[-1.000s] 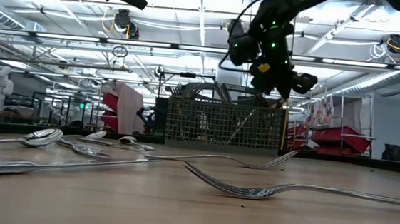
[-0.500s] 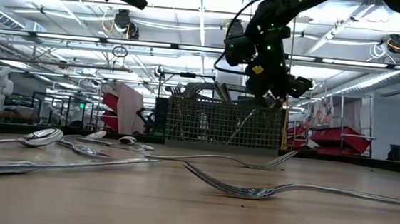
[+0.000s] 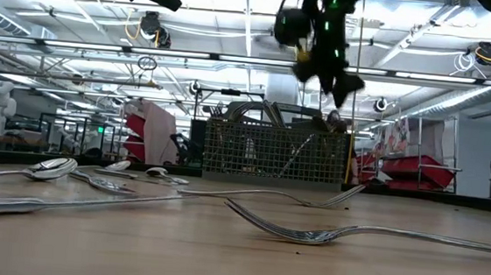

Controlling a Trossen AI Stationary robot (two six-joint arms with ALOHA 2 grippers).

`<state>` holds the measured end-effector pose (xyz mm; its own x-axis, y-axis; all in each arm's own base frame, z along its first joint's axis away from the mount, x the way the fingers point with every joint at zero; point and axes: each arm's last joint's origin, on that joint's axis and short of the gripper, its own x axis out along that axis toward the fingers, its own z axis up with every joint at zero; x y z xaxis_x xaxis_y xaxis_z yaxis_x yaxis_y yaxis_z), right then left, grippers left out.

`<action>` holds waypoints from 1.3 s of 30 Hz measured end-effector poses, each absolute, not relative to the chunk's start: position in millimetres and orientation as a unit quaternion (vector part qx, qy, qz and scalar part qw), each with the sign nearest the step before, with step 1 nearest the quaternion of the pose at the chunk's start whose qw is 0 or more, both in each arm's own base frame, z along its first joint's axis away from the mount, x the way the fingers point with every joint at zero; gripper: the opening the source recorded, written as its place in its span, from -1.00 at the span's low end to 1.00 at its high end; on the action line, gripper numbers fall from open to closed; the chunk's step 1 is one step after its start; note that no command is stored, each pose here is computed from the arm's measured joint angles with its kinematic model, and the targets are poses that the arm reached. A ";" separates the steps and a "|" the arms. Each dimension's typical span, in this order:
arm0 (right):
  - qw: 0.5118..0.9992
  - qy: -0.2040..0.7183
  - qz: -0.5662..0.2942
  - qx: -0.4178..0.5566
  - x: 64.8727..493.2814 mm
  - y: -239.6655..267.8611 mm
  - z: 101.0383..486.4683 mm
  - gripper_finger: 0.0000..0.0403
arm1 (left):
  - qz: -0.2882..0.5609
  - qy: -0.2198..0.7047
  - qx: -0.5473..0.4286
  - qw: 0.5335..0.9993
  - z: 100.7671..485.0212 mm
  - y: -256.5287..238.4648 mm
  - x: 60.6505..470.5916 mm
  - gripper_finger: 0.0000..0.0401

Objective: Sort silverware
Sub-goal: Put the silver spoon into the silverware organizer, then put the silver fork into the silverware organizer

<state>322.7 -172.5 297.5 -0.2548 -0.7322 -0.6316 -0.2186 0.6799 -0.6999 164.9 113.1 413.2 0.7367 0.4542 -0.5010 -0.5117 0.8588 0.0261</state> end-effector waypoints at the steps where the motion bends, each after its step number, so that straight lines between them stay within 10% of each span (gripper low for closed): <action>1: 0.548 0.734 -0.274 -0.292 319.7 -170.7 315.0 0.33 | 0.260 0.254 -0.057 0.930 413.2 113.2 164.9 -0.46; 9: 0.761 0.534 -0.355 0.097 244.9 -112.8 421.1 0.30 | 0.212 0.220 -0.059 0.950 418.4 112.1 168.7 -0.45; 20: 0.700 0.589 -0.323 0.242 194.0 -13.2 324.3 0.20 | 0.161 0.185 -0.057 0.968 423.8 111.7 173.8 -0.45; 39: 0.722 0.692 0.011 -0.008 213.6 107.5 218.3 0.20 | 0.166 0.215 -0.087 0.958 410.4 123.2 189.9 -0.45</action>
<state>213.6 107.5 218.3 0.0421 0.0044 -0.9991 -0.0274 0.9996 0.0033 189.9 123.2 410.4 0.8526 0.2800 -0.4413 -0.3552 0.9298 -0.0963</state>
